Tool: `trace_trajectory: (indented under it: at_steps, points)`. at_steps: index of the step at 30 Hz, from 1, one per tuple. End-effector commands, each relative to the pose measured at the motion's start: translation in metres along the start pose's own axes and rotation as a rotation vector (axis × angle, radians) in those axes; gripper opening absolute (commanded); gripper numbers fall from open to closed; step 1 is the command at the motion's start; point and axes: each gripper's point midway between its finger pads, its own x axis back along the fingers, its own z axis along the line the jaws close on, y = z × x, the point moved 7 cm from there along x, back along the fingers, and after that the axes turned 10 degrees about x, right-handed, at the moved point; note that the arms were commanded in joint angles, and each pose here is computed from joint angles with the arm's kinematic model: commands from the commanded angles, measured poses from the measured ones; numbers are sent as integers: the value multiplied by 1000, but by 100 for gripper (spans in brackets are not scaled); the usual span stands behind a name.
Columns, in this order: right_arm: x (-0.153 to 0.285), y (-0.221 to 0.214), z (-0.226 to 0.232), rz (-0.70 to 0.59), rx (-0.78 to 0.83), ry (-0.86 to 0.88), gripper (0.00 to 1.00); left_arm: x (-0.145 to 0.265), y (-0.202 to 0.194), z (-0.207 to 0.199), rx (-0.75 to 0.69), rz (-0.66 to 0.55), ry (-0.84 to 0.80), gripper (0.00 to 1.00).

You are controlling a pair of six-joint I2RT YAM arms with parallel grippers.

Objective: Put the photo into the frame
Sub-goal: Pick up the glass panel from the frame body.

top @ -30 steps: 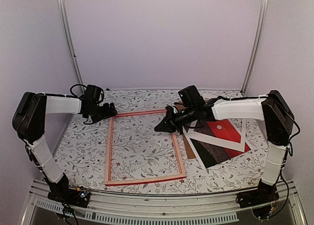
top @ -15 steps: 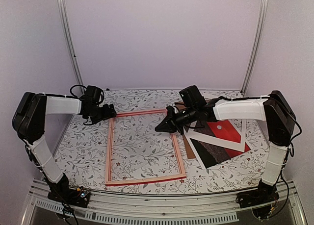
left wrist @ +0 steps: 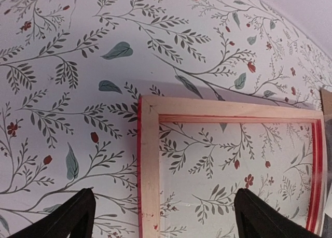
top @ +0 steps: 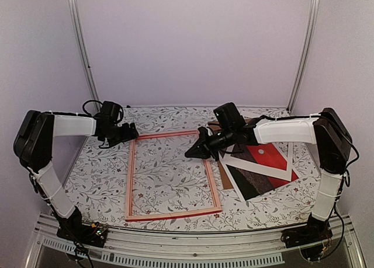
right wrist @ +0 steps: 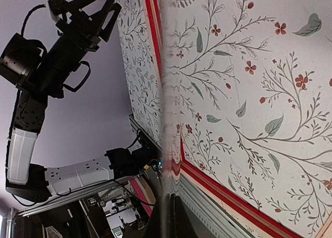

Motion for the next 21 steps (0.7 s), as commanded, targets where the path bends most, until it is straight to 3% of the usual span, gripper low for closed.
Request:
trace_trajectory:
  at_steps: [1, 21]
  points:
    - [-4, 3, 5, 11, 49, 0, 0, 6, -1, -4, -24, -13, -3, 95]
    - [-16, 3, -5, 17, 76, -29, 0, 1, -4, -2, -26, -1, 1, 95]
